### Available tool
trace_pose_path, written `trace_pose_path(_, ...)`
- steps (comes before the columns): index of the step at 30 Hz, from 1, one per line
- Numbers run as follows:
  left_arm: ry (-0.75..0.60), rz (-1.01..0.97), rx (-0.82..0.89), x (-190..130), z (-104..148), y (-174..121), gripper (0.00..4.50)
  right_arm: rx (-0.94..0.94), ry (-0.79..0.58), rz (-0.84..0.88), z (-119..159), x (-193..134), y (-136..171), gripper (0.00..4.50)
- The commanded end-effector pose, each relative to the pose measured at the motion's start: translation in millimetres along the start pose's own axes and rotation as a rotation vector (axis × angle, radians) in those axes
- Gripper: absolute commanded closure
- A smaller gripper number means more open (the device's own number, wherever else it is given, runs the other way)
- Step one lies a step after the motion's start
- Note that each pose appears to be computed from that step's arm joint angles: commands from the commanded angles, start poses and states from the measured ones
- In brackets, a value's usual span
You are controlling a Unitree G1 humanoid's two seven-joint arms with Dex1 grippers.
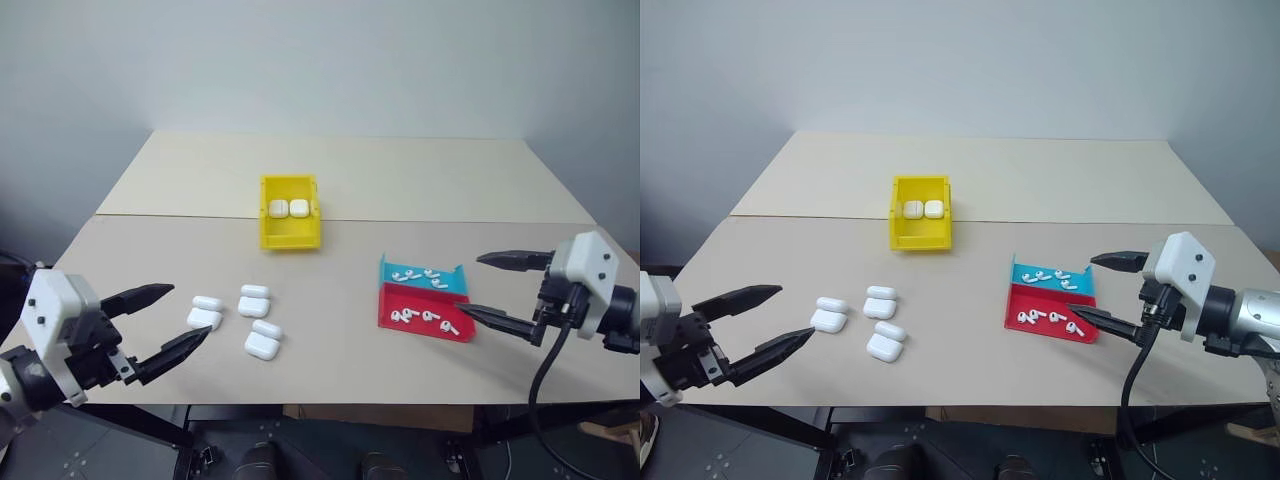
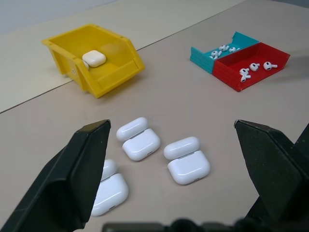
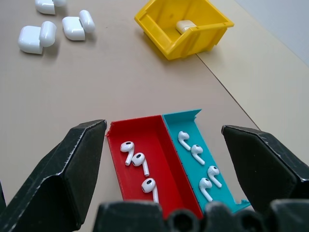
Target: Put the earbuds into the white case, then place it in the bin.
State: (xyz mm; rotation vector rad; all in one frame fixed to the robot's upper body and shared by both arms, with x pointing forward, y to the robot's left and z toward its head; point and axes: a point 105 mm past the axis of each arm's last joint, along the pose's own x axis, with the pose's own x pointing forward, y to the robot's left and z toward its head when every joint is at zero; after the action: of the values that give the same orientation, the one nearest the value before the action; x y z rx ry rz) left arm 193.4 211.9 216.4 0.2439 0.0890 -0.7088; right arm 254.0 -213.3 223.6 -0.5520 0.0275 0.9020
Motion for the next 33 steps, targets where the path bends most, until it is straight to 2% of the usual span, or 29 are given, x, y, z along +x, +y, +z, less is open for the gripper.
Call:
trace_pose_path(1,-0.022,-0.047,0.051,-1,5,-9,0.03,-0.037,-0.011,0.0,8,-1,-2,0.0)
trace_pose_path(3,-0.012,-0.054,0.008,-2,4,-11,0.03,-0.039,-0.012,0.0,8,-1,-2,0.0)
trace_pose_path(13,0.021,0.016,0.023,4,13,-2,0.03,-0.036,-0.014,-0.001,7,1,-2,0.0)
trace_pose_path(18,0.097,0.175,0.165,17,17,7,0.03,-0.042,-0.027,-0.01,10,4,-6,0.0)
trace_pose_path(22,0.188,0.184,0.106,28,13,11,0.03,-0.05,-0.042,-0.009,15,6,-7,0.0)
trace_pose_path(26,0.375,0.153,-0.011,28,2,10,0.03,-0.05,-0.057,-0.016,18,7,-5,0.0)
trace_pose_path(30,0.607,0.165,-0.244,25,-5,15,0.03,-0.037,-0.087,-0.044,19,10,-3,0.0)
trace_pose_path(33,0.69,0.192,-0.287,26,-3,28,0.03,-0.028,-0.119,-0.062,21,13,1,0.0)
